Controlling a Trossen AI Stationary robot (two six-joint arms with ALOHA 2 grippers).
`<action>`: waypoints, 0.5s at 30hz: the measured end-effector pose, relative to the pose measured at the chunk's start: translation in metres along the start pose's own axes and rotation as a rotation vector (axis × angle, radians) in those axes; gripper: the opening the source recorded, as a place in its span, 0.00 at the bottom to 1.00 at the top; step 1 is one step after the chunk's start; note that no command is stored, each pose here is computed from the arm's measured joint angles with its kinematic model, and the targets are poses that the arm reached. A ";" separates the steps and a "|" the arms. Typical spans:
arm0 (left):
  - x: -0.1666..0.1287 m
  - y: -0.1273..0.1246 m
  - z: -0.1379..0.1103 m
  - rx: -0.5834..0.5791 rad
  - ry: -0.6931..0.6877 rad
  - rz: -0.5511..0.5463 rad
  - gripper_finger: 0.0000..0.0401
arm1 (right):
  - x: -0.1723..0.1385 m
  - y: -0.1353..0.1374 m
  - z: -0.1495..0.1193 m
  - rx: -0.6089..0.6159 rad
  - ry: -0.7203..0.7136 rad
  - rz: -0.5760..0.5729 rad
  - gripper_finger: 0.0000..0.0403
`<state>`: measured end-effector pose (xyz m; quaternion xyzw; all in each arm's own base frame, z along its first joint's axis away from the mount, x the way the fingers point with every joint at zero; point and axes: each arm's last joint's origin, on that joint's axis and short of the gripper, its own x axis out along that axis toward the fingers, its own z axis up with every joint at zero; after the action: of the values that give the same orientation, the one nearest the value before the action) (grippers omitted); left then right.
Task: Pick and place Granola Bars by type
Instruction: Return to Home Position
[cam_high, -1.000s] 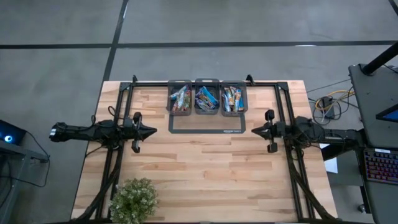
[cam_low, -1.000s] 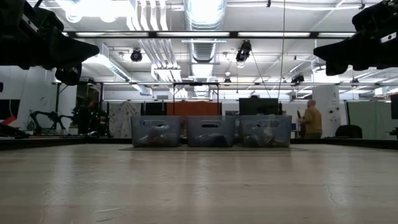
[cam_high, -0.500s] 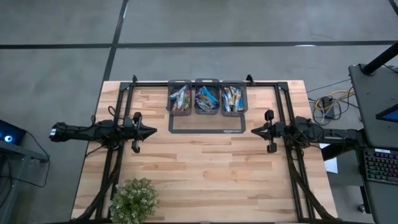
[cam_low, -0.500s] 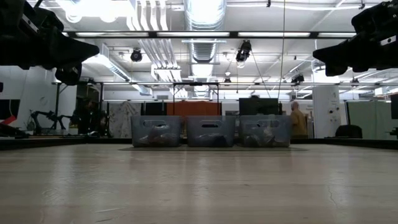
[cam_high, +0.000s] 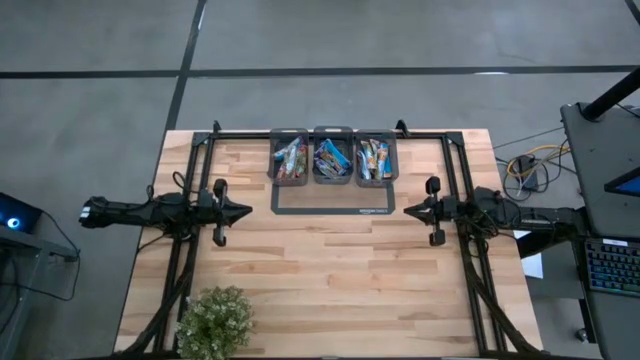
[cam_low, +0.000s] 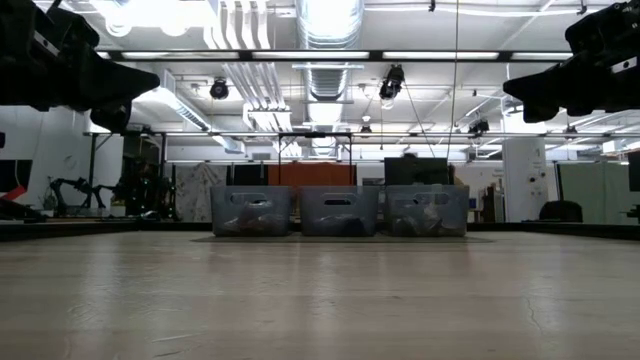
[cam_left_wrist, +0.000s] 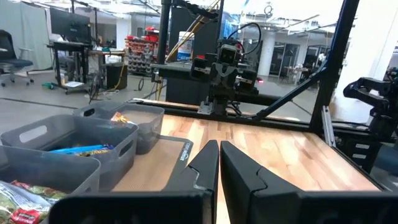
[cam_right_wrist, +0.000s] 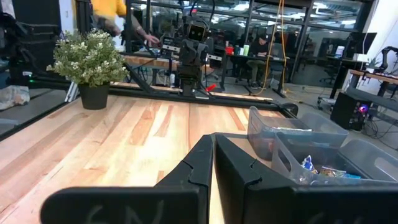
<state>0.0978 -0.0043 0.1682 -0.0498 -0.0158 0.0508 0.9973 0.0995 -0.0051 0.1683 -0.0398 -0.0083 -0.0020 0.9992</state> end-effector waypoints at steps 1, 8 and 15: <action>0.000 0.000 -0.001 0.002 0.006 0.001 0.00 | 0.000 0.000 0.000 0.000 0.000 0.000 0.02; 0.003 0.000 -0.005 -0.003 0.053 0.006 0.00 | 0.000 0.000 0.000 0.000 0.000 0.000 0.02; 0.005 -0.001 -0.007 -0.016 0.082 0.001 0.00 | 0.000 0.000 0.000 0.000 0.000 0.000 0.02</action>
<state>0.1029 -0.0050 0.1615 -0.0600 0.0245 0.0492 0.9967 0.0995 -0.0051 0.1683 -0.0400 -0.0084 -0.0019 0.9992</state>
